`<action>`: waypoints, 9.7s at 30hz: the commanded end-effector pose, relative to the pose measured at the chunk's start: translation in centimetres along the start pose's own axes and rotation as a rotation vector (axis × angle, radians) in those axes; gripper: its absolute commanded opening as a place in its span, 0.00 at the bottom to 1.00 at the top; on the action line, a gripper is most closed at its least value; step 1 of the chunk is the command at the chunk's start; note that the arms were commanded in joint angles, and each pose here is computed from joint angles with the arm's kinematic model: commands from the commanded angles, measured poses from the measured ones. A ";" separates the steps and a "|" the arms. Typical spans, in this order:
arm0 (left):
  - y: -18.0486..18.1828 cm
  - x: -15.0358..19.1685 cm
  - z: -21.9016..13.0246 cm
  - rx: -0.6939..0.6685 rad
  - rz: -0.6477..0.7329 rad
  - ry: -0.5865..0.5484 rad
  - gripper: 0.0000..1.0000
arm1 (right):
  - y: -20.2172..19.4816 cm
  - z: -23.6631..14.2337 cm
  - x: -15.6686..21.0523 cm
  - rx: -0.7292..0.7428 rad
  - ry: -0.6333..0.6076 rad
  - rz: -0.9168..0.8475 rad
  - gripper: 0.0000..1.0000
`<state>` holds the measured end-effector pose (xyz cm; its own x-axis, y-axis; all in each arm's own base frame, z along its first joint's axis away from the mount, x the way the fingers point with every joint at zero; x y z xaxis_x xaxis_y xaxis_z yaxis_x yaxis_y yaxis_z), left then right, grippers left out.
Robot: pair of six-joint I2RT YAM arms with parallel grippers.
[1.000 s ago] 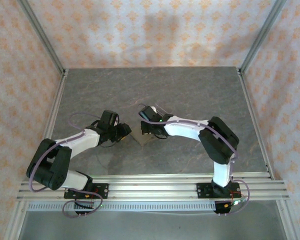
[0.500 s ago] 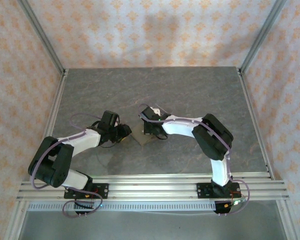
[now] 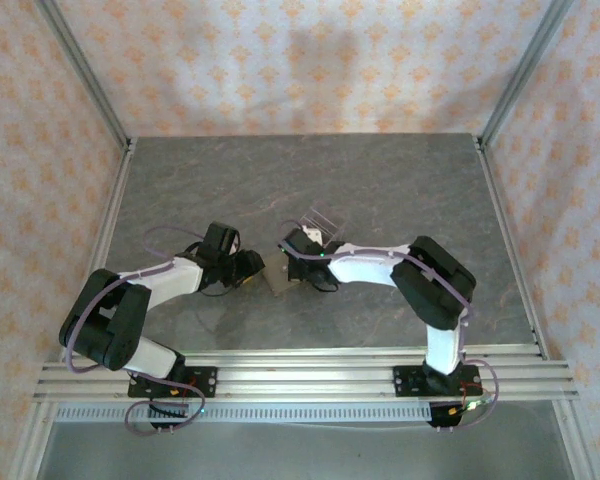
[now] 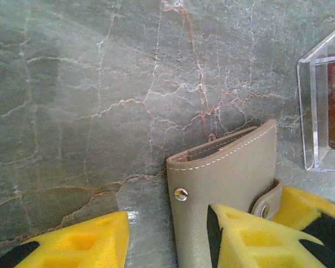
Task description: Put the credit cards into the card holder
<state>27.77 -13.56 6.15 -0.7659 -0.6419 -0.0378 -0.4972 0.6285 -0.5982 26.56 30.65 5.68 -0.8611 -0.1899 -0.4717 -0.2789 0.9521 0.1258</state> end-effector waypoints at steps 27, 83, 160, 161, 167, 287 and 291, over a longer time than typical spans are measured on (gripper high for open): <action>-2.4 -1.5 0.3 -0.057 0.136 0.043 0.27 | 4.9 -4.1 -2.1 -0.017 -0.025 -0.186 0.29; 0.8 1.9 2.3 -0.115 0.222 0.106 0.22 | -1.8 -3.9 2.2 0.054 0.037 0.053 0.04; 2.7 4.4 2.8 -0.132 0.230 0.100 0.22 | 4.9 -1.8 1.0 -0.403 0.056 0.092 0.21; 2.7 4.3 2.8 -0.134 0.229 0.100 0.22 | 4.8 -2.0 0.9 -0.402 0.050 0.091 0.20; 2.7 4.5 3.0 -0.131 0.228 0.102 0.22 | 5.2 -3.0 0.4 -0.427 0.030 0.085 0.10; 5.6 5.3 -9.5 -0.220 0.155 -0.102 0.42 | 9.3 1.1 0.5 -0.367 0.138 0.109 0.61; 3.1 5.5 -9.1 -0.135 0.192 -0.057 0.38 | 8.9 1.8 1.1 -0.367 0.151 0.124 0.65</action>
<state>17.38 -9.95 9.97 -0.8080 -0.5575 -0.1907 -0.4497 0.7926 -0.4117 24.11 40.40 7.40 -0.9304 -0.1367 -0.3400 -0.3084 0.7933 0.5250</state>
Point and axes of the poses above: each hand's point on the last joint's axis, 136 mm out from that joint toward the fingers, its own z axis out along the fingers, its own y axis along the line the jaws close on, x = y × z, the point moved 4 cm from there along -z, back along the fingers, and after that the axes turned 11 degrees about -z, right-handed, at the moved point
